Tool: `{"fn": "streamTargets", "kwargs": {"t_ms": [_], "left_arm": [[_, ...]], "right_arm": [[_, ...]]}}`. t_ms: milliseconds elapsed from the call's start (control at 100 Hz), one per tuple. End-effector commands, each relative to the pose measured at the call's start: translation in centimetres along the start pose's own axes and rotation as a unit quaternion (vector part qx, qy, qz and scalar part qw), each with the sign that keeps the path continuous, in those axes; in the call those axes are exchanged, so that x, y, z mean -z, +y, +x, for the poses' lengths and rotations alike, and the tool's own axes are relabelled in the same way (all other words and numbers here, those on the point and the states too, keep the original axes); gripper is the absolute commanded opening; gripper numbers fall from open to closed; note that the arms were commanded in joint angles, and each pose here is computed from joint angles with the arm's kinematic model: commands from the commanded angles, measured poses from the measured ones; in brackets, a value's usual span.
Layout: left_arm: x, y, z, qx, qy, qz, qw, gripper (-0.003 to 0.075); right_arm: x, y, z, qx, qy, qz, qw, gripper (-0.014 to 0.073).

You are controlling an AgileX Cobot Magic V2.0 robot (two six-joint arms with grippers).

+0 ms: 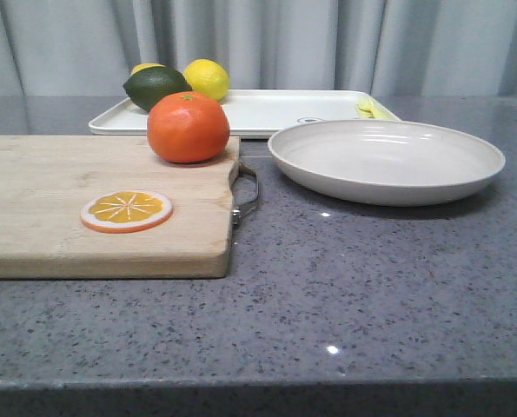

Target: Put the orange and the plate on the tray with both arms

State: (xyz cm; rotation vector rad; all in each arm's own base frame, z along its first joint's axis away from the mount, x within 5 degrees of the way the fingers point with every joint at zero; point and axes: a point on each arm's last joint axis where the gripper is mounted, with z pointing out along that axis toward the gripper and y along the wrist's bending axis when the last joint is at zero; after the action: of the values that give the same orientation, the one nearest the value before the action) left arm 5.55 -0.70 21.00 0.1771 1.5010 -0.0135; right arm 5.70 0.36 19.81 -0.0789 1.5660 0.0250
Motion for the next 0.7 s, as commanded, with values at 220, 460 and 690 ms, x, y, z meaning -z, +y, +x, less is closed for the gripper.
{"fn": "streamTargets", "kwargs": {"t_ms": [220, 460, 690], "left_arm": [[0.30, 0.06, -0.74, 0.005, -0.056, -0.005, 0.998, -0.0020], [0.30, 0.06, -0.74, 0.005, -0.056, -0.005, 0.998, -0.0020], [0.30, 0.06, -0.74, 0.005, -0.056, -0.005, 0.998, -0.0020]], "right_arm": [[0.29, 0.00, -1.62, 0.009, -0.061, -0.001, 0.998, -0.0102], [0.29, 0.00, -1.62, 0.009, -0.061, -0.001, 0.998, -0.0102], [0.39, 0.03, -2.26, 0.009, -0.097, -0.002, 0.995, -0.0102]]}}
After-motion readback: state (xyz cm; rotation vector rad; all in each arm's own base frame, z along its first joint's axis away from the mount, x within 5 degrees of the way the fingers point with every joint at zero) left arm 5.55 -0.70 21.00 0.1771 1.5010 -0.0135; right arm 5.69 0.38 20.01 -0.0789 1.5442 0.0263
